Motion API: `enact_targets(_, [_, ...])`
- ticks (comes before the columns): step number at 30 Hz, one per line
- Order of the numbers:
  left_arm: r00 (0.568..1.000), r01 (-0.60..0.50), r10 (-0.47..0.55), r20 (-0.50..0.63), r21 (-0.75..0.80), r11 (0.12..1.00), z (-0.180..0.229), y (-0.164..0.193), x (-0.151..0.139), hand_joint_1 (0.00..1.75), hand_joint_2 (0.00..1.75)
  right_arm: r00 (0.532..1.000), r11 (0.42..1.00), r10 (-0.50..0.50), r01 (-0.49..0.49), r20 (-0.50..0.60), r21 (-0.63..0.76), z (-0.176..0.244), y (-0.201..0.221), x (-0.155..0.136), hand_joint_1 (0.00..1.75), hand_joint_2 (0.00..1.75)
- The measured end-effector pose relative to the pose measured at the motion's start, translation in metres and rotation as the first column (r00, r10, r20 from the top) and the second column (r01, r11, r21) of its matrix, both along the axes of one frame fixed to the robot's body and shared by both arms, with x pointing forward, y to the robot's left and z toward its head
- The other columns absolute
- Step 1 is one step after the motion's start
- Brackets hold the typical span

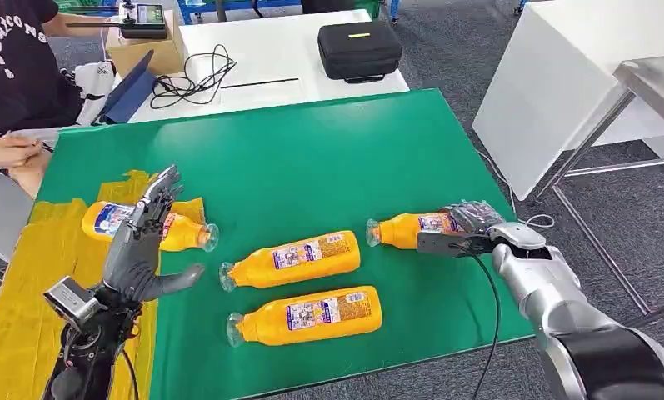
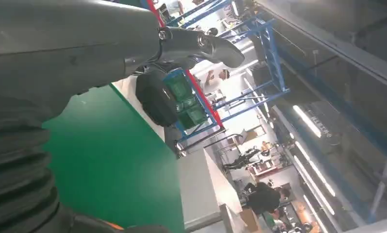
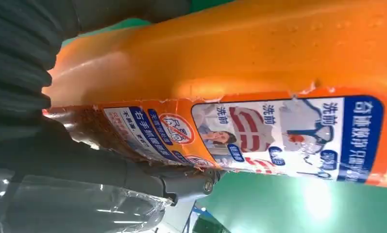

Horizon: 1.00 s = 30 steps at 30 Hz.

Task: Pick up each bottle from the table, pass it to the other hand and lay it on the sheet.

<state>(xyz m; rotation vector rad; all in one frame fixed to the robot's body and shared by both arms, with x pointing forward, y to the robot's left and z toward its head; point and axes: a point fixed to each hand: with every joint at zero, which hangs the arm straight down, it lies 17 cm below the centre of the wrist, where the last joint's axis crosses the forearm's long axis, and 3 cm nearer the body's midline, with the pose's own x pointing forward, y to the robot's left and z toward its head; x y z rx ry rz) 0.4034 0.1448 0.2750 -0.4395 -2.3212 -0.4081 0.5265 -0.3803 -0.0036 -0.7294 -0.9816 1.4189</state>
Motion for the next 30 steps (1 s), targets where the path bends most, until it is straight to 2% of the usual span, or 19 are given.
enact_targets(20, [1.000,-0.002,0.002,-0.026,0.000,1.000,-0.006,0.001,0.006,0.00,1.75,1.000,1.000,-0.013,0.013,0.015,0.024,-0.001,0.000,-0.001,1.75,1.75])
enact_targets(26, [0.999,-0.010,0.010,-0.043,-0.010,1.000,-0.008,0.004,0.009,0.00,1.75,0.981,0.990,-0.052,0.026,0.185,0.139,0.012,0.013,-0.001,1.75,1.75])
enact_targets(28, [0.998,-0.016,0.015,-0.059,-0.010,1.000,-0.011,0.005,0.009,0.00,1.75,0.951,0.968,-0.131,0.063,0.278,0.243,0.026,0.020,0.000,1.75,1.75])
enact_targets(30, [0.996,-0.025,0.025,-0.084,0.009,1.000,-0.018,0.003,0.011,0.00,1.75,0.885,0.910,-0.259,0.088,0.388,0.406,0.052,0.032,-0.002,1.75,1.75])
